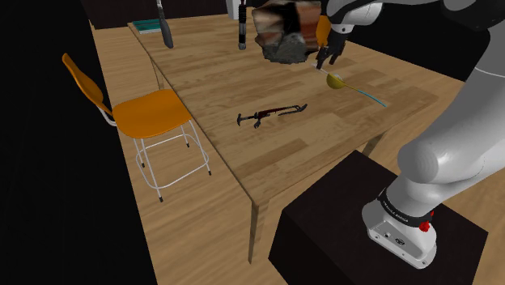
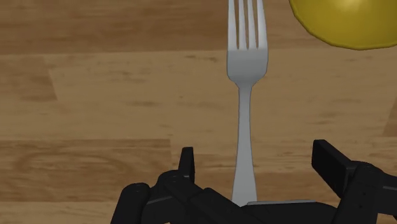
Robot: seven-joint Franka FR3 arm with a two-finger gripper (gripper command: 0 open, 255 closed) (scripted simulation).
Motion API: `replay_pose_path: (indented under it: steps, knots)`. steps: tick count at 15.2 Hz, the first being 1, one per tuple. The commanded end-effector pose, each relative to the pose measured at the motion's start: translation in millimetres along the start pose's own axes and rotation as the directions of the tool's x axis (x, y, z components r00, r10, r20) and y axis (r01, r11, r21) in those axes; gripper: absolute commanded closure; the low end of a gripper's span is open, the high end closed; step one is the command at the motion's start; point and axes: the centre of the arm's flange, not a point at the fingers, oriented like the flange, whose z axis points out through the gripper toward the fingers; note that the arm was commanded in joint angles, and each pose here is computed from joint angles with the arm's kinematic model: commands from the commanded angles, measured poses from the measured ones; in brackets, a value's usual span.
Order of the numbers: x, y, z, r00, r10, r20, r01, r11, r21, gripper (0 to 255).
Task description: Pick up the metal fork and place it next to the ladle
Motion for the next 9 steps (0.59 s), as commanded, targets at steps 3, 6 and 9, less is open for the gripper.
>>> replay_pose_path:
  steps: [3,6,9]
  knots:
    - [1,1,-44,1.000,0.000,0.000,0.000,1.000,0.000,0]
    - [1,1,-44,1.000,0.000,0.000,0.000,1.000,0.000,0]
    - [1,1,-44,1.000,0.000,0.000,0.000,1.000,0.000,0]
